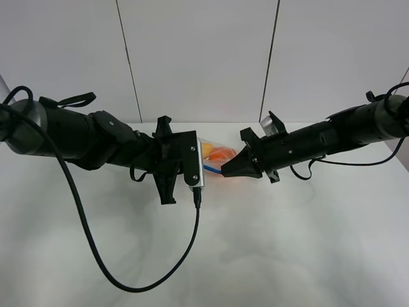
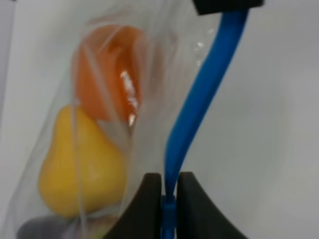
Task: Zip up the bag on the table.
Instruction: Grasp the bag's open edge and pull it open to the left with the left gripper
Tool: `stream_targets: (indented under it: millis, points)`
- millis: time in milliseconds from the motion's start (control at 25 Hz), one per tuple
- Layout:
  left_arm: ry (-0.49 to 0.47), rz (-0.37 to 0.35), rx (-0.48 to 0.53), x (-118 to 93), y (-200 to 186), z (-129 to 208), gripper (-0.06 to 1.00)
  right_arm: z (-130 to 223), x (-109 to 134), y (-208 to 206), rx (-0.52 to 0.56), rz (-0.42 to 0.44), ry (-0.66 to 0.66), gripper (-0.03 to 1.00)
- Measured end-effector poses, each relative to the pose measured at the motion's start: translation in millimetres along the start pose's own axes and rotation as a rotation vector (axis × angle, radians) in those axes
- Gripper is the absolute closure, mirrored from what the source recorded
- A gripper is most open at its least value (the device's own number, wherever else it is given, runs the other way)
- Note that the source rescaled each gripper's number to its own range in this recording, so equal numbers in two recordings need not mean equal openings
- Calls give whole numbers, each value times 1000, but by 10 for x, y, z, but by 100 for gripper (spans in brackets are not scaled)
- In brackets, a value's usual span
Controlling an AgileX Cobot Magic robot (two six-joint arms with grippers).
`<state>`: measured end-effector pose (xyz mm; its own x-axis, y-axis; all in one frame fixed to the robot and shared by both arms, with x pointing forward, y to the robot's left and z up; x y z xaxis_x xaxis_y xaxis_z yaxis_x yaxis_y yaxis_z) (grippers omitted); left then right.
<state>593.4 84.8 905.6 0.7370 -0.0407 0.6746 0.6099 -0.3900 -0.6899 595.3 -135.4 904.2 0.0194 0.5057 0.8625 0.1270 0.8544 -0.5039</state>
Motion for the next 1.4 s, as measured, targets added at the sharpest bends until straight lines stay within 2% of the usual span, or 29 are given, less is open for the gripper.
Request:
stream_targets:
  millis: [160, 720, 960, 1400]
  points:
    - [-10, -40, 46, 79, -5, 129, 94, -16, 8, 0, -11, -6, 11, 97]
    - [105, -183, 213, 378, -77, 614, 94, -43, 21, -4, -24, -8, 19, 97]
    - [141, -199, 273, 470, -134, 925, 94, -22, 33, -4, -9, -17, 19, 97]
    - [143, -233, 395, 596, -294, 1514, 94, 19, 50, -4, 20, -28, 14, 97]
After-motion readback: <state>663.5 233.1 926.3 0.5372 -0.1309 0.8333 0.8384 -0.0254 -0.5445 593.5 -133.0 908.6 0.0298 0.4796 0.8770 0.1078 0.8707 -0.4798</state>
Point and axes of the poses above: a point on each arm's last joint axis where the gripper is mounted, y pointing out along that axis toward the gripper, x along the wrist's bending axis when the last joint is at zero, z = x × y, the point moved 5 cm from there along y, pointing out along that axis toward the gripper, and after that the axes turned 10 degrees about y, right-handed, at the moved point
